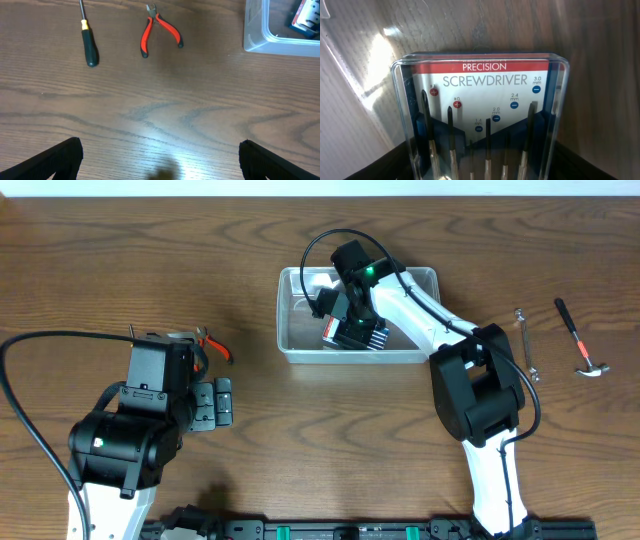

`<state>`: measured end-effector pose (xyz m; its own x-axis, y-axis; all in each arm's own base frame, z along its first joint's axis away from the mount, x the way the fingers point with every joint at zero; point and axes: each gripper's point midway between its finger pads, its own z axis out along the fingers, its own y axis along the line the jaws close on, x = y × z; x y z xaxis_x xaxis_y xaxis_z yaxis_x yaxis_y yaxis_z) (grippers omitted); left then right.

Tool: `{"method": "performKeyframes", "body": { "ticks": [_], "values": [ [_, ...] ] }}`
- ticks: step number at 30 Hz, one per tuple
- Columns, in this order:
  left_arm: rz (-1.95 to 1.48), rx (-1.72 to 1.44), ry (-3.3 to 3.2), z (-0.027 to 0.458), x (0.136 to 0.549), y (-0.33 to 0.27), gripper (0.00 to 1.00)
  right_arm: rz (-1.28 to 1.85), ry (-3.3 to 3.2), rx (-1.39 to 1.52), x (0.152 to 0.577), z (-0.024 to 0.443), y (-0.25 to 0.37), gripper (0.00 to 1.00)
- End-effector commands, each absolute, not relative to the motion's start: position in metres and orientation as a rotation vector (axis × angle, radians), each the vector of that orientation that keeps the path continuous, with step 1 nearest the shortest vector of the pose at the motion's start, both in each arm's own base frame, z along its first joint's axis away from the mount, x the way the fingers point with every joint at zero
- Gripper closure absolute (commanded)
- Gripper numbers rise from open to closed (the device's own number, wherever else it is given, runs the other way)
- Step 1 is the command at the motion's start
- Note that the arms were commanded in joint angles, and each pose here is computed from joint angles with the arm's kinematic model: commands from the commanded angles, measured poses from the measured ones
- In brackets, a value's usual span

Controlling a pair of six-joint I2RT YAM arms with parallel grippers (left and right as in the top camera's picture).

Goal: Pack container
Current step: 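Carry the screwdriver set into the container and release it, then move the right gripper to the silver wrench and grasp it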

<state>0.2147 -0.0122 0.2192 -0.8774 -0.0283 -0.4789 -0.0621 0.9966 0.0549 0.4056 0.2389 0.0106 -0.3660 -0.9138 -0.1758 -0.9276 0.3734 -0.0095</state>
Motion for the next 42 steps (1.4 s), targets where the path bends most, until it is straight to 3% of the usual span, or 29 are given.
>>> {"method": "performKeyframes", "body": {
  "ticks": [1,2,5,7,8,9,13,19,22,26,30,35,42],
  "values": [
    [0.102,-0.082,2.63,0.223,0.215,-0.01,0.02,0.167,2.491,-1.662,0.404,0.007,0.24,0.82],
    [0.102,-0.083,2.629,0.223,0.216,-0.01,0.02,0.168,2.498,-1.651,0.404,0.008,0.24,0.79],
    [0.102,-0.083,2.629,0.223,0.216,-0.01,0.02,0.168,2.503,-1.649,0.403,0.008,0.24,0.42],
    [0.102,-0.082,2.629,0.223,0.216,-0.01,0.02,0.164,2.497,-1.646,0.404,0.011,0.24,0.39],
    [0.102,-0.083,2.629,0.223,0.216,-0.01,0.02,0.156,2.49,-1.642,0.407,0.014,0.24,0.07],
    [0.102,-0.083,2.629,0.223,0.216,-0.01,0.02,0.145,2.487,-1.624,0.41,0.02,0.241,0.01],
    [0.102,-0.083,2.629,0.223,0.216,-0.01,0.02,0.124,2.458,-1.494,0.428,0.063,0.247,0.01],
    [0.102,-0.082,2.629,0.223,0.215,-0.01,0.02,0.042,2.374,-1.188,0.459,0.182,0.229,0.01],
    [0.102,-0.082,2.629,0.223,0.216,-0.01,0.02,-0.093,2.397,-0.848,0.468,0.247,0.178,0.01],
    [0.102,-0.082,2.629,0.223,0.215,-0.01,0.02,-0.24,2.489,-0.266,0.454,0.292,0.075,0.01],
    [0.102,-0.082,2.629,0.223,0.215,-0.01,0.02,-0.252,2.657,-0.003,0.421,0.282,-0.014,0.01],
    [0.102,-0.082,2.629,0.223,0.215,-0.01,0.02,-0.33,2.859,0.156,0.396,0.231,-0.095,0.01],
    [0.102,-0.082,2.629,0.223,0.216,-0.01,0.02,-0.287,3.055,0.109,0.386,0.128,-0.128,0.01]
  ]
}}
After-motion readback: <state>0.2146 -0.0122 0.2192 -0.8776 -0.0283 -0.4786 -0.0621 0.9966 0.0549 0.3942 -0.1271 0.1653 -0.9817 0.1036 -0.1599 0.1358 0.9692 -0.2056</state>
